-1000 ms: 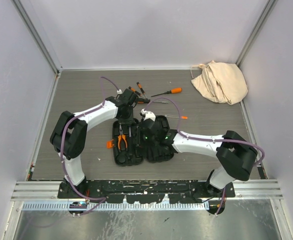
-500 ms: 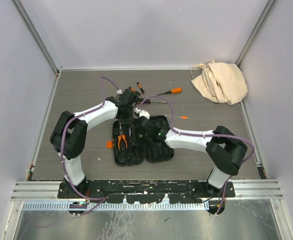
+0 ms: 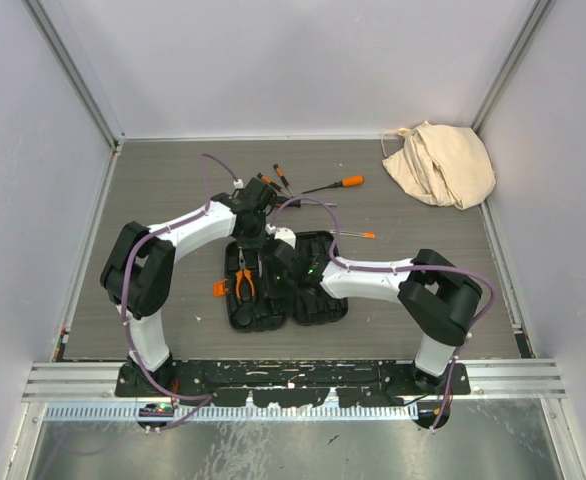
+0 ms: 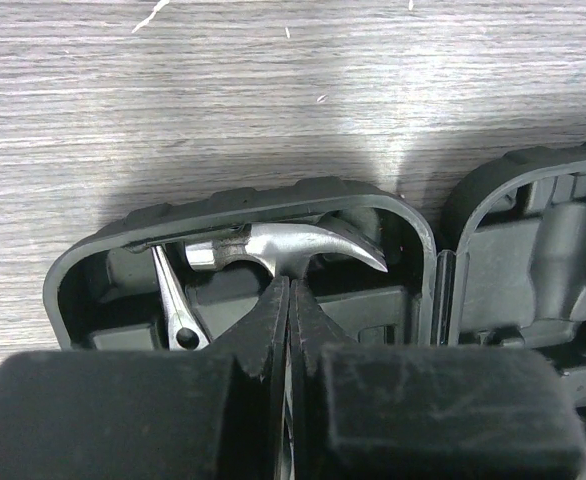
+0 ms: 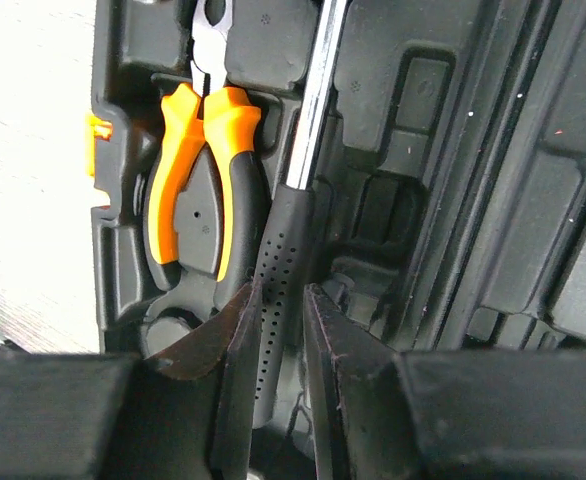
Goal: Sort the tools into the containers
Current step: Place the hammer in the storage box.
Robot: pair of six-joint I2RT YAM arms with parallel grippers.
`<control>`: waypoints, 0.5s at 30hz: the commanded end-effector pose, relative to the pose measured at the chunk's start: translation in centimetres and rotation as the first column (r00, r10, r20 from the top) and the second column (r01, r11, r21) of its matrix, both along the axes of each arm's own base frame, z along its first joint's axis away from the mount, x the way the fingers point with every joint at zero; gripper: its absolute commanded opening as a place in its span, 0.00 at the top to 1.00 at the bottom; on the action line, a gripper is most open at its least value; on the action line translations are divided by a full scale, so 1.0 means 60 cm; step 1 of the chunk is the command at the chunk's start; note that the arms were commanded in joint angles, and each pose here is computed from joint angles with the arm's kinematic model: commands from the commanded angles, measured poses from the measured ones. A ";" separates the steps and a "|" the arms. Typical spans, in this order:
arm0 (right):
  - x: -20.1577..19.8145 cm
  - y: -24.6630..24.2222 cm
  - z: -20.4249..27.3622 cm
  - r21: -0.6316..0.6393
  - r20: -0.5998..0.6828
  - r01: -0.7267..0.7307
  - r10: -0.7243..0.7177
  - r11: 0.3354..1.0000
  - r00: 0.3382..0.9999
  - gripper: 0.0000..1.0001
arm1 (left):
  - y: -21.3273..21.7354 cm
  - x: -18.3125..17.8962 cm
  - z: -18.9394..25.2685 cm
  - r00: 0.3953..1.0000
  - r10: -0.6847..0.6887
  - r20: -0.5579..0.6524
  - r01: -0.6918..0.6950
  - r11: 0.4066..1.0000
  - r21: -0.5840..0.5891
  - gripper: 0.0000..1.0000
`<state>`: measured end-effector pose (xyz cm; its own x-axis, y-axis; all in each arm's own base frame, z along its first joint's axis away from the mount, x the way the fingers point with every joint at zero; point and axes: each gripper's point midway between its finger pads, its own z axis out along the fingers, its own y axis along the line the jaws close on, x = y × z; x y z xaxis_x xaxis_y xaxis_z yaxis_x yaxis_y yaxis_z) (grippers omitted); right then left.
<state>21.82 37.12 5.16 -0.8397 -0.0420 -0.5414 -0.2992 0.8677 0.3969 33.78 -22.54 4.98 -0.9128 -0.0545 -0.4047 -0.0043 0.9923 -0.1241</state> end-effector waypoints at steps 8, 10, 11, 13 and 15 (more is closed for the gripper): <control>-0.013 -0.023 -0.044 -0.036 -0.029 0.078 -0.079 0.996 0.996 0.84 | -0.006 0.011 0.000 1.000 0.012 0.022 -0.011 1.000 -0.003 1.00; -0.015 -0.025 -0.050 -0.039 -0.033 0.081 -0.082 0.996 0.996 0.86 | -0.006 0.010 -0.003 1.000 0.010 0.020 -0.010 1.000 0.001 1.00; -0.016 -0.027 -0.054 -0.041 -0.037 0.084 -0.086 0.996 0.996 0.87 | -0.005 0.010 -0.005 1.000 0.011 0.018 -0.011 1.000 0.004 1.00; -0.019 -0.032 -0.064 -0.045 -0.044 0.093 -0.095 0.995 0.994 0.89 | -0.004 0.010 -0.009 1.000 0.011 0.013 -0.011 1.000 0.007 1.00; -0.022 -0.036 -0.072 -0.047 -0.054 0.098 -0.100 0.994 0.994 0.90 | -0.003 0.009 -0.014 1.000 0.012 0.007 -0.012 1.000 0.013 1.00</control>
<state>21.58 37.27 4.18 -0.8462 0.0383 -0.5315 -0.2363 0.8670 0.4387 33.75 -22.50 4.94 -0.9134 -0.0559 -0.4033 -0.0068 0.9925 -0.1223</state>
